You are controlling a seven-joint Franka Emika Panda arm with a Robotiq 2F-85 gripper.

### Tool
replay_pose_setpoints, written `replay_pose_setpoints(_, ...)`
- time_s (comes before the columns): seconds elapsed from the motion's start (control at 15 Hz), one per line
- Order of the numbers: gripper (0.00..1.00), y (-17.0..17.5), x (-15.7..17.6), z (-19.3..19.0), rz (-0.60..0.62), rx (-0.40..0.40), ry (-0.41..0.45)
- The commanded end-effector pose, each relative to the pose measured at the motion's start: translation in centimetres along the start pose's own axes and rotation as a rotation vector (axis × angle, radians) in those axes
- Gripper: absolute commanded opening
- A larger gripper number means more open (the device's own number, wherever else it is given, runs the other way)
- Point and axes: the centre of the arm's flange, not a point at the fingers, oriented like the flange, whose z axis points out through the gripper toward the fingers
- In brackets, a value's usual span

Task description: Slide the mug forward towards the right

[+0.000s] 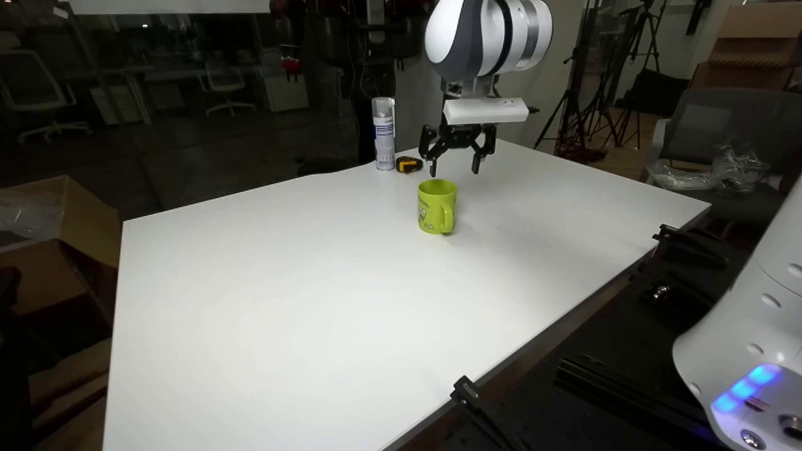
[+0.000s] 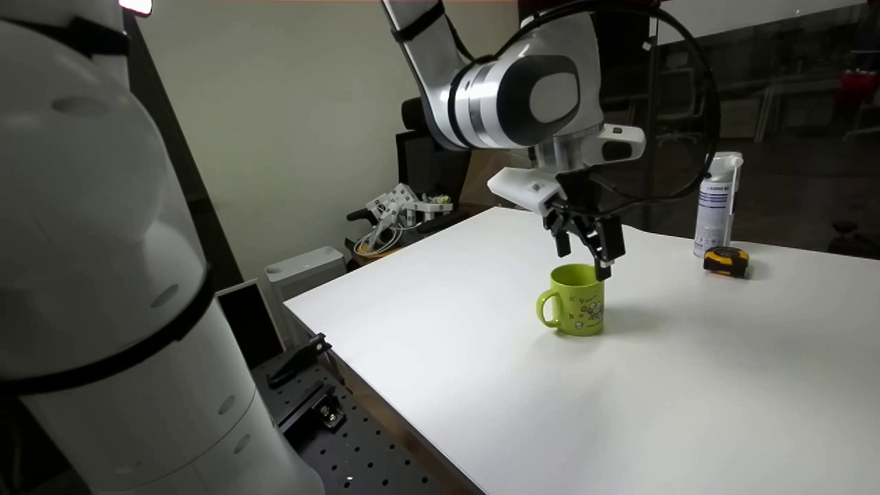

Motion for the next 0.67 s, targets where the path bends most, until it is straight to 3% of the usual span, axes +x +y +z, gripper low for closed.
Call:
replay_pose_setpoints(0.0,1.0,-0.4,-2.8,-5.1,0.003,0.028,0.002)
replay_pose_setpoints(0.27,1.0,-0.6,-5.0,-8.2,-0.026,0.069,-0.001)
replay_pose_setpoints(0.33,1.0,-0.8,-3.2,-5.5,-0.027,0.046,-0.001)
replay_pose_setpoints(0.6,1.0,-0.7,-3.6,-5.7,-0.031,0.047,-0.003)
